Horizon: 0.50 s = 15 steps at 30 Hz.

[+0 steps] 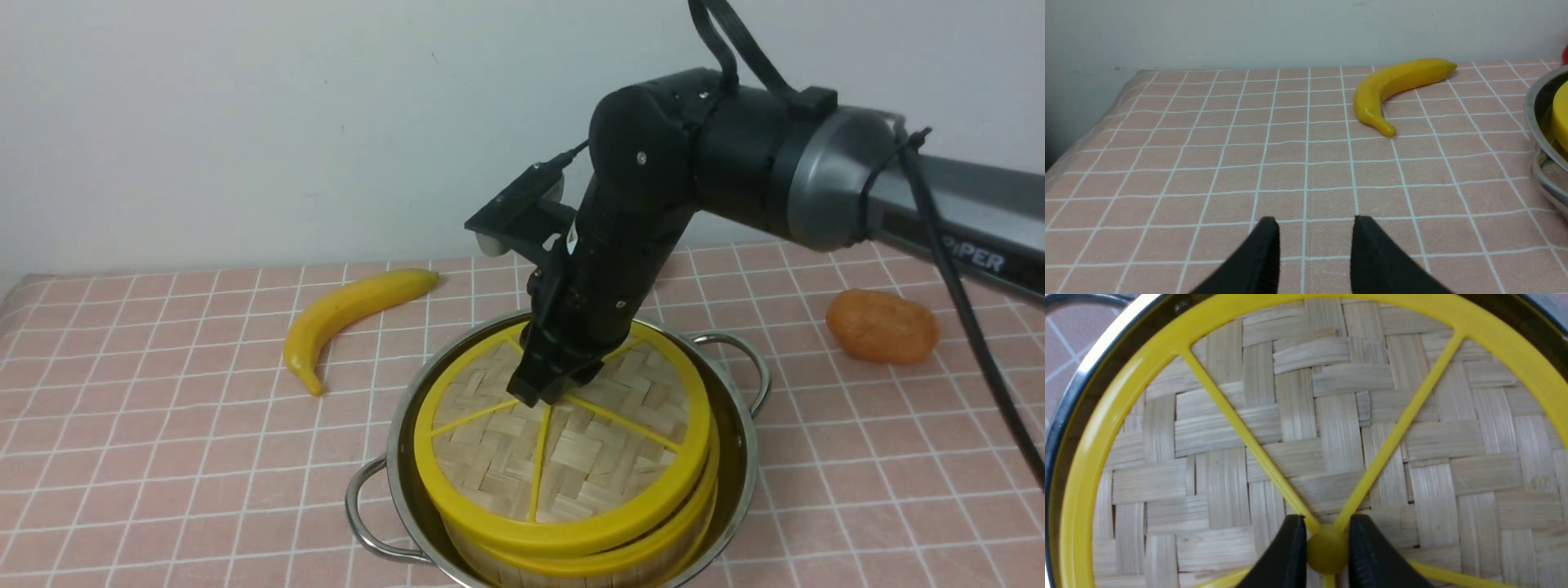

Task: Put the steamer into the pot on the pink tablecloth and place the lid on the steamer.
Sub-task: 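Place the bamboo steamer lid onto the steamer basket in the pot with the right gripper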

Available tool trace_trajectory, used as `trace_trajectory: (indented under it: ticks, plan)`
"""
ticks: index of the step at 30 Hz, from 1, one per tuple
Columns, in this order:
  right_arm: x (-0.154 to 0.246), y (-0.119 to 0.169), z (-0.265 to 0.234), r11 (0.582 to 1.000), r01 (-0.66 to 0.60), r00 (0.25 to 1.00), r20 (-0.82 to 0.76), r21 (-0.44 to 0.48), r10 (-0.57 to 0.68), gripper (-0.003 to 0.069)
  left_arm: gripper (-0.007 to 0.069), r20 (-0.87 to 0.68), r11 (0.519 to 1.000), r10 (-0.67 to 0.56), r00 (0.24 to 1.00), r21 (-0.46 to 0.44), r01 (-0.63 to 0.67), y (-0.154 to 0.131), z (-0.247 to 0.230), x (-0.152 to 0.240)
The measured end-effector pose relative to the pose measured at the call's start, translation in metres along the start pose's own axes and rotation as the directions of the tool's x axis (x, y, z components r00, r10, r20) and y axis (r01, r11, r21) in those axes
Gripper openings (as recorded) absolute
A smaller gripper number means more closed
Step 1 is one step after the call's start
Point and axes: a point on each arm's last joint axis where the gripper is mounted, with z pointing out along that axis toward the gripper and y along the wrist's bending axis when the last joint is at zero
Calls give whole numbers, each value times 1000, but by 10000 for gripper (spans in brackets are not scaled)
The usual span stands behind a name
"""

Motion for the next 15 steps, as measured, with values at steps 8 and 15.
trace_trajectory:
  ticks: [8, 15]
  plan:
    - [1, -2, 0, 1000, 10, 1000, -13, 18, -9, 142, 243, 0, 1000, 0, 1000, 0, 0, 0, 0, 0]
    - [1, -1, -1, 1000, 7, 1000, -11, 13, -7, 142, 243, 0, 1000, 0, 1000, 0, 0, 0, 0, 0]
